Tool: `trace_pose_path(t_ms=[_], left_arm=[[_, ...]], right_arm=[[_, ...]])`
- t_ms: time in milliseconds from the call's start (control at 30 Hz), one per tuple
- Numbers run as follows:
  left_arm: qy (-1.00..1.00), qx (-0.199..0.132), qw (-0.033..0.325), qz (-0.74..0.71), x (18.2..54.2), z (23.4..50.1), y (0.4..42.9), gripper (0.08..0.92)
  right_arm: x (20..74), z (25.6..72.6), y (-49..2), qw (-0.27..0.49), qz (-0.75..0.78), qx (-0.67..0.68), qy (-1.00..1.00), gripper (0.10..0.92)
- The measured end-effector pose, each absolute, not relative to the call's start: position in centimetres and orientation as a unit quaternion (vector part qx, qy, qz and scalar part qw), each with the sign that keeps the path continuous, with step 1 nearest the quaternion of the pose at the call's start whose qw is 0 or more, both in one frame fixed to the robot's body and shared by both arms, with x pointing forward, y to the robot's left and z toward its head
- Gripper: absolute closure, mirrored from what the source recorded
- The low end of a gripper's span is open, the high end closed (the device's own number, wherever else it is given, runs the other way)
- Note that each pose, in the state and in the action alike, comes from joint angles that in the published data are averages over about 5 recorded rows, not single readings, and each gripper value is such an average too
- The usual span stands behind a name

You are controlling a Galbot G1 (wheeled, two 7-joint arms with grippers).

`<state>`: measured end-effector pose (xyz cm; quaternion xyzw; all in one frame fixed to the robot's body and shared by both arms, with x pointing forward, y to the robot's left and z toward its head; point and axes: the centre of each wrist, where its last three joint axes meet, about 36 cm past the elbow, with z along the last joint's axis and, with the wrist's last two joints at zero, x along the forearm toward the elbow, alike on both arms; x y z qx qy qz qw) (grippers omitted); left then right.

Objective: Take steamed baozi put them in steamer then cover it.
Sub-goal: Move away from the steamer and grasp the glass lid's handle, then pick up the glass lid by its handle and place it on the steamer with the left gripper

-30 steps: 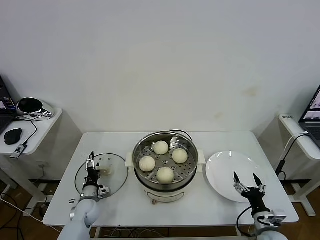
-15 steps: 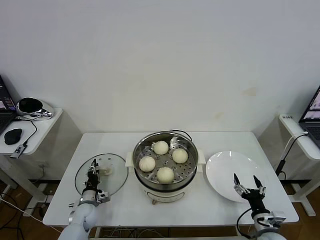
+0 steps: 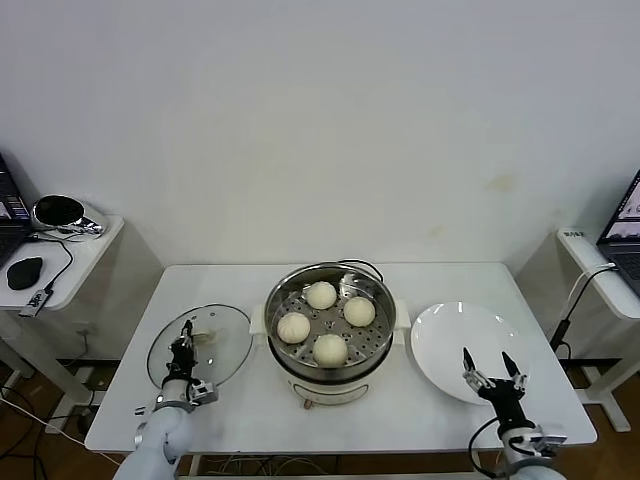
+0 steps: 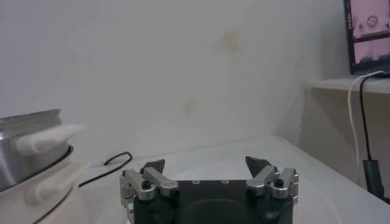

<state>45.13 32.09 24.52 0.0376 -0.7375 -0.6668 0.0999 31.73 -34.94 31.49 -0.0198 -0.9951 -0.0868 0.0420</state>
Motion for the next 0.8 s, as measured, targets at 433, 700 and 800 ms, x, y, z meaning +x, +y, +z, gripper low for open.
trace_pose_path(t_ms=[433,700,800], left_arm=[[-0.726,0.1,0.138,-0.666,42.4,29.8,30.3,0.857],[-0.705,0.154,0.159,-0.674,41.5,35.9,28.4,0.857],[-0.703,0.164,0.161,-0.673,41.1,38.0,26.9,0.857]], right_arm=[[32.5,32.0,-34.7,0.033,-0.094,-0.018,-0.995,0.2],[32.7,32.0,-34.3,0.036,-0.094,-0.018,-0.995,0.2],[32.5,32.0,-34.0,0.037,-0.092,-0.019,-0.995,0.2]])
